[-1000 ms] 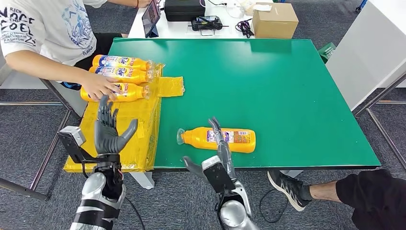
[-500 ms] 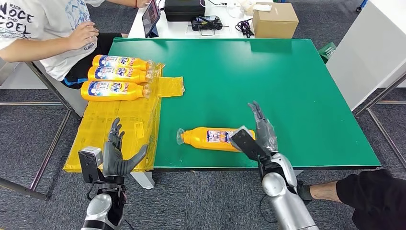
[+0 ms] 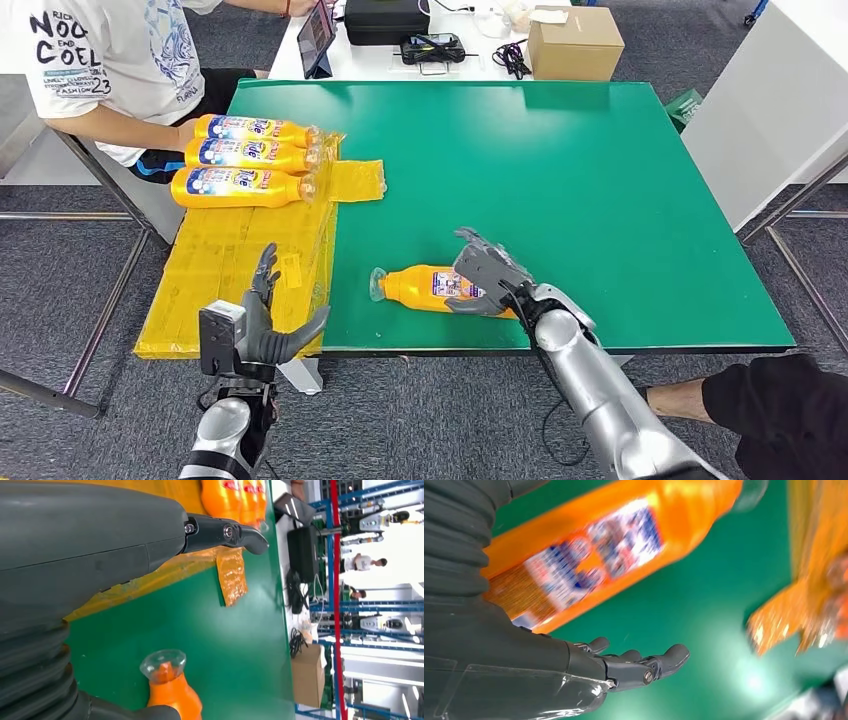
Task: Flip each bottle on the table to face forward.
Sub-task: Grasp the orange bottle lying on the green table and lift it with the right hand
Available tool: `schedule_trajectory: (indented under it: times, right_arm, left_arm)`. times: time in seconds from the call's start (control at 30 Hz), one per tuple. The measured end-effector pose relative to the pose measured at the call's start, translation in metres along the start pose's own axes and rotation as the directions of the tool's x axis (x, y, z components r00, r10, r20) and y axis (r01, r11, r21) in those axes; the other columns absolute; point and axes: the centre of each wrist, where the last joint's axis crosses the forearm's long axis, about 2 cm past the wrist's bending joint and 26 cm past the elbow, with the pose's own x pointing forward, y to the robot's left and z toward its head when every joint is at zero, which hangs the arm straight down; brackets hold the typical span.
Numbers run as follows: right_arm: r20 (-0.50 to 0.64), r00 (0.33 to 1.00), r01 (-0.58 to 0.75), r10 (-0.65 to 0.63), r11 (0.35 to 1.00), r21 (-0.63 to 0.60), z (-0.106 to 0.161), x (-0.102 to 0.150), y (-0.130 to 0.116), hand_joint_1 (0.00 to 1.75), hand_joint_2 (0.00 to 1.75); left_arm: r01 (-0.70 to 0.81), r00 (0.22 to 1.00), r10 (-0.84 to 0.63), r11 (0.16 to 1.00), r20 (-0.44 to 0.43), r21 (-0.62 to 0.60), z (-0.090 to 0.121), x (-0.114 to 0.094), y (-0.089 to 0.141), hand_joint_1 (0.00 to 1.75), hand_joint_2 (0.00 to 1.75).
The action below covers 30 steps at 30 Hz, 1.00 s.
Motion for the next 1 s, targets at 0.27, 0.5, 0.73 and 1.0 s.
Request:
schedule_trajectory:
  times: [0.27,0.5,0.73,1.0]
  right_arm:
    - [-0.028,0.999,-0.019,0.025,0.982,0.186,-0.022,0.004,-0.010,0.00,1.75]
    - [-0.073,0.982,-0.149,0.172,0.957,0.251,-0.027,0.006,-0.016,0.00,1.75]
    - [-0.114,0.945,-0.264,0.305,0.923,0.281,-0.025,0.005,-0.025,0.00,1.75]
    - [-0.109,0.910,-0.342,0.399,0.874,0.346,-0.019,0.003,-0.024,0.00,1.75]
  left_arm:
    - [0.098,0.995,-0.098,0.995,0.029,-0.011,-0.011,-0.005,-0.003,0.00,1.75]
    - [0.089,0.996,-0.089,0.996,0.002,-0.015,-0.009,-0.009,-0.003,0.00,1.75]
    - [0.089,0.996,-0.089,0.996,-0.020,-0.015,-0.006,-0.010,-0.003,0.00,1.75]
    - [0.085,0.996,-0.086,0.996,-0.028,-0.019,-0.004,-0.011,-0.002,0.00,1.75]
